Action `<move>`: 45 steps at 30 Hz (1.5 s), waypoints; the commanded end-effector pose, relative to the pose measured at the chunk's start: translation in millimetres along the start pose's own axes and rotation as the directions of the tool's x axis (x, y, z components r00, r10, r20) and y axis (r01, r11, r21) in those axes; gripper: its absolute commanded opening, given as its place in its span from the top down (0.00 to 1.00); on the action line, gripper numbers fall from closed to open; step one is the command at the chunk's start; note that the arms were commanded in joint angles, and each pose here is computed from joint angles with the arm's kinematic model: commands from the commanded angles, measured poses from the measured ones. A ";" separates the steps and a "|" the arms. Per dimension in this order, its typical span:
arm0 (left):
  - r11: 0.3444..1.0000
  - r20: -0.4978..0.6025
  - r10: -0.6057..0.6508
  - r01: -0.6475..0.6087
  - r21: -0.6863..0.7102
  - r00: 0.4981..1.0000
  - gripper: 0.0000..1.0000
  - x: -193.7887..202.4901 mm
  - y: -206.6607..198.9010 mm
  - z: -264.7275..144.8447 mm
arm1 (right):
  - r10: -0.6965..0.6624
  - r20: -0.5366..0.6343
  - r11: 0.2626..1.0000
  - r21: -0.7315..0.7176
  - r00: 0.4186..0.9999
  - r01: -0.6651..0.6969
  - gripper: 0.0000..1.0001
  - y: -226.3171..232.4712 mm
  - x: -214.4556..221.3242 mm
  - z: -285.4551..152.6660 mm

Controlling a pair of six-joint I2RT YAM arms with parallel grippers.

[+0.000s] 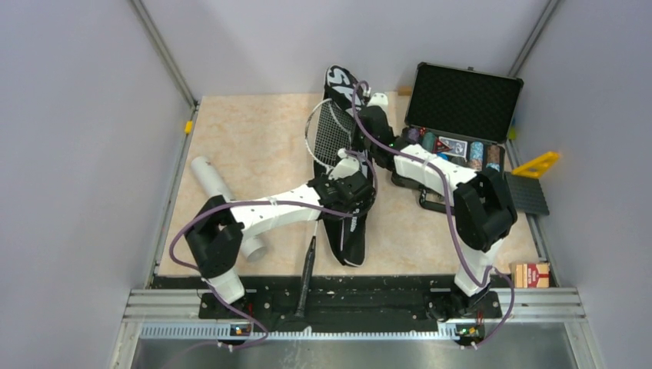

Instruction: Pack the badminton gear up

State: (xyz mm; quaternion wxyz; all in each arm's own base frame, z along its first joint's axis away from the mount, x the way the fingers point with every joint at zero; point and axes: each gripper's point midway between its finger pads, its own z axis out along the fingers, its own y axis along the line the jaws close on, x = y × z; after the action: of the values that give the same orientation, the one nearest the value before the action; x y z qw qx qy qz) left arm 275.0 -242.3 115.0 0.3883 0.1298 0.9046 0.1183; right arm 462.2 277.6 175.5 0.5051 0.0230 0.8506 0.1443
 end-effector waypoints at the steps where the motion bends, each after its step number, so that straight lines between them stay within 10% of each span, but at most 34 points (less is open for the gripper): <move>1: 1.000 0.078 -0.006 0.004 0.014 0.997 1.00 -36.4 -20.4 3.1 | 0.055 0.086 0.969 -0.244 0.995 -0.032 1.00 38.4 -31.2 -29.5; 23: 0.928 0.299 -0.371 0.343 0.143 0.879 1.00 -142.0 -23.8 80.1 | 0.209 -0.289 0.652 -0.671 0.934 -0.353 1.00 81.3 57.1 -118.8; 33: 0.842 0.279 -0.527 0.450 0.297 0.803 1.00 -155.7 -43.9 91.0 | 0.269 -0.324 0.658 -0.626 0.907 -0.418 1.00 72.8 64.5 -113.2; 45: 0.866 0.121 -0.393 0.323 0.381 0.911 0.41 -67.4 -13.8 32.0 | 0.276 -0.177 0.845 -0.423 0.945 -0.326 1.00 30.4 42.3 -73.0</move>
State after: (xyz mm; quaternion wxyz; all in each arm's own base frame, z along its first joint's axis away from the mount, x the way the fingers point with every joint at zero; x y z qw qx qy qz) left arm 360.5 -276.3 93.0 0.4420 0.0403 0.8934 -0.0695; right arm 366.5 294.1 131.3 0.3777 0.0468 0.8327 0.4022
